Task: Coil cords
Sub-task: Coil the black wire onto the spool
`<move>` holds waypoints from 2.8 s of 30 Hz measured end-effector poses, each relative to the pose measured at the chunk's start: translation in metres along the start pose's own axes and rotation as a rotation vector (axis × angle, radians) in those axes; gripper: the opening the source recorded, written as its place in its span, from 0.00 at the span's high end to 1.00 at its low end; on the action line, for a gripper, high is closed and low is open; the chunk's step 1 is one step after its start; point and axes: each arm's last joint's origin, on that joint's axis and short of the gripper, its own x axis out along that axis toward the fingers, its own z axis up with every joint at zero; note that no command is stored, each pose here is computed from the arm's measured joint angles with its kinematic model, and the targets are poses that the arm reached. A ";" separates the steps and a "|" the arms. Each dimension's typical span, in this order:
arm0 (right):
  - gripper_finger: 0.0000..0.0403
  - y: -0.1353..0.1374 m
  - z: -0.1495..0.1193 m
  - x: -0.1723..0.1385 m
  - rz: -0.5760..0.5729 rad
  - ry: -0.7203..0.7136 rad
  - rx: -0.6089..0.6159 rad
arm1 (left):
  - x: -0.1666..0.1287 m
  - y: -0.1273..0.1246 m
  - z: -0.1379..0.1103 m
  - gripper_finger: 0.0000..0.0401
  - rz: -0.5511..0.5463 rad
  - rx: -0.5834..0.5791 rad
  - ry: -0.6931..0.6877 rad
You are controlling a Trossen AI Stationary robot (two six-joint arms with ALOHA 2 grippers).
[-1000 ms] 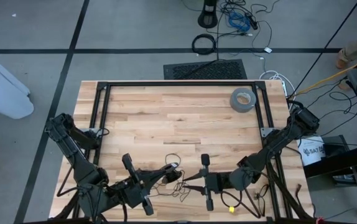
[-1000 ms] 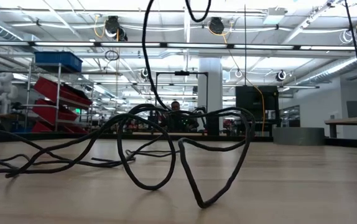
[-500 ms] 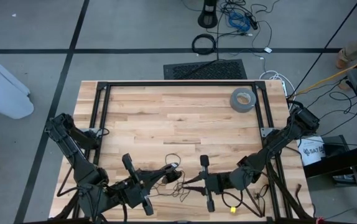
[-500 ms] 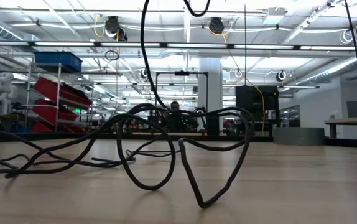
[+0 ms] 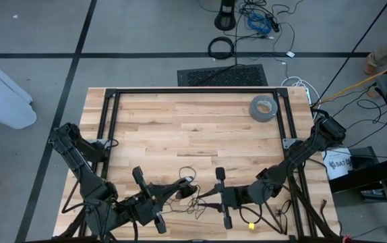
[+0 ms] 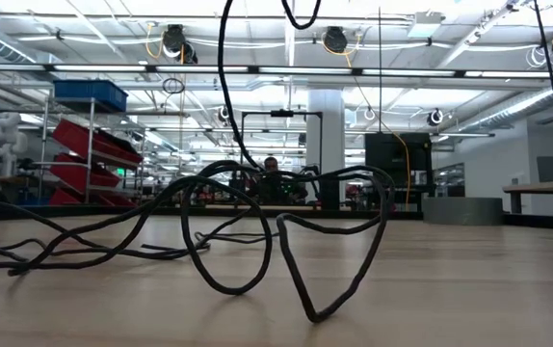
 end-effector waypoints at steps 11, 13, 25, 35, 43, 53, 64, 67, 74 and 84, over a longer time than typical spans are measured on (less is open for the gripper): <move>0.81 0.000 0.000 0.001 0.050 -0.004 0.019 | 0.000 0.000 0.000 1.00 0.000 0.000 0.000; 0.81 0.000 0.000 0.001 0.050 -0.004 0.021 | 0.000 0.000 0.000 1.00 0.000 0.000 0.000; 0.70 -0.008 0.000 0.006 0.097 -0.007 0.063 | 0.000 0.000 0.000 1.00 0.000 -0.001 0.000; 0.67 -0.010 0.002 0.006 0.094 -0.028 0.063 | 0.000 0.000 0.000 1.00 0.000 -0.001 0.000; 0.67 -0.011 0.002 0.007 0.089 -0.028 0.064 | 0.000 0.000 0.000 1.00 -0.001 -0.001 -0.001; 0.77 -0.020 0.002 0.011 0.058 -0.027 0.071 | 0.000 0.000 0.000 1.00 -0.001 -0.001 -0.001; 0.94 -0.020 0.002 0.011 0.058 -0.026 0.078 | 0.000 0.000 0.000 1.00 -0.001 -0.001 -0.001; 0.92 -0.018 0.002 0.010 0.064 -0.026 0.089 | 0.000 0.000 0.000 1.00 -0.001 -0.001 -0.001; 0.73 -0.016 0.000 0.009 0.073 -0.008 0.083 | 0.000 0.000 0.000 1.00 -0.001 0.000 -0.001; 0.71 -0.016 -0.003 0.009 0.072 0.022 0.088 | 0.000 0.000 0.000 1.00 -0.001 0.000 0.000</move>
